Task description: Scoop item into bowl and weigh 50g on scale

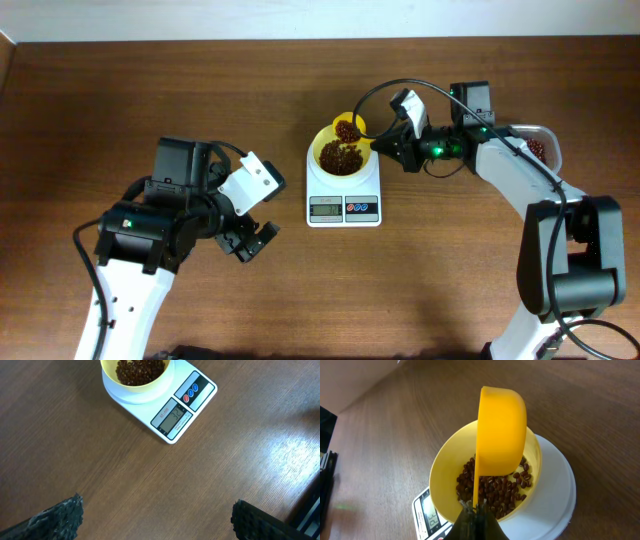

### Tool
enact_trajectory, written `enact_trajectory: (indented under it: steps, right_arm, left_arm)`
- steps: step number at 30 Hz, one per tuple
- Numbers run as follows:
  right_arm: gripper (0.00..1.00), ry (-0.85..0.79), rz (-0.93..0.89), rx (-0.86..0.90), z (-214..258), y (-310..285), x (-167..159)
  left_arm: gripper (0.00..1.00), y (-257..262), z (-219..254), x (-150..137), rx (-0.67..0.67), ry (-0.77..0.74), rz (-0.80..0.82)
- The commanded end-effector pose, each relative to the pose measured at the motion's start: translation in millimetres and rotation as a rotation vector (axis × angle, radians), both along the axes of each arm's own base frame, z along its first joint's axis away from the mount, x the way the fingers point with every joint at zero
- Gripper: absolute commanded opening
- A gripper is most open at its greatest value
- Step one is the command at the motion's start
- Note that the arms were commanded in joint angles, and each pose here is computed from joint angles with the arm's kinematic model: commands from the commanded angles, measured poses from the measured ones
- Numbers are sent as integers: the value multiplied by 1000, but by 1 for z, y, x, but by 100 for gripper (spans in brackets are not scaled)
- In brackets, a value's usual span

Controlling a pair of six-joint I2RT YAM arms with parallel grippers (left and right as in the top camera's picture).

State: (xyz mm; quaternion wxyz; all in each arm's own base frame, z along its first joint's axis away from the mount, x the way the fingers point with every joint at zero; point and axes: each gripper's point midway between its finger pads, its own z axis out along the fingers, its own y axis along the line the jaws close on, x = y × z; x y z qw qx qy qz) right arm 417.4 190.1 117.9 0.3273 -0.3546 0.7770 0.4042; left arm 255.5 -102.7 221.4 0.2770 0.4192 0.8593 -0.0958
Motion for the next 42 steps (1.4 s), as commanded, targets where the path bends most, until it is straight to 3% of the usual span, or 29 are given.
enact_trajectory:
  steps: [1, 9, 11, 21, 42]
  right_arm:
    - [4, 4, 11, 14, 3, 4, -3]
    - [4, -9, 29, 46, 13, 3, -6]
    - [4, -101, 67, -18, 8, 0, -7]
    - [4, -174, 63, -93, 21, 7, -4]
    - [4, -174, 45, -159, 18, 9, -5]
  left_arm:
    - [99, 2, 5, 3, 5, -21, -7]
    - [99, 2, 5, 3, 5, -20, -7]
    - [99, 2, 5, 3, 5, -21, -7]
    - [99, 2, 5, 3, 5, -21, -7]
    - [99, 2, 5, 3, 5, -21, -7]
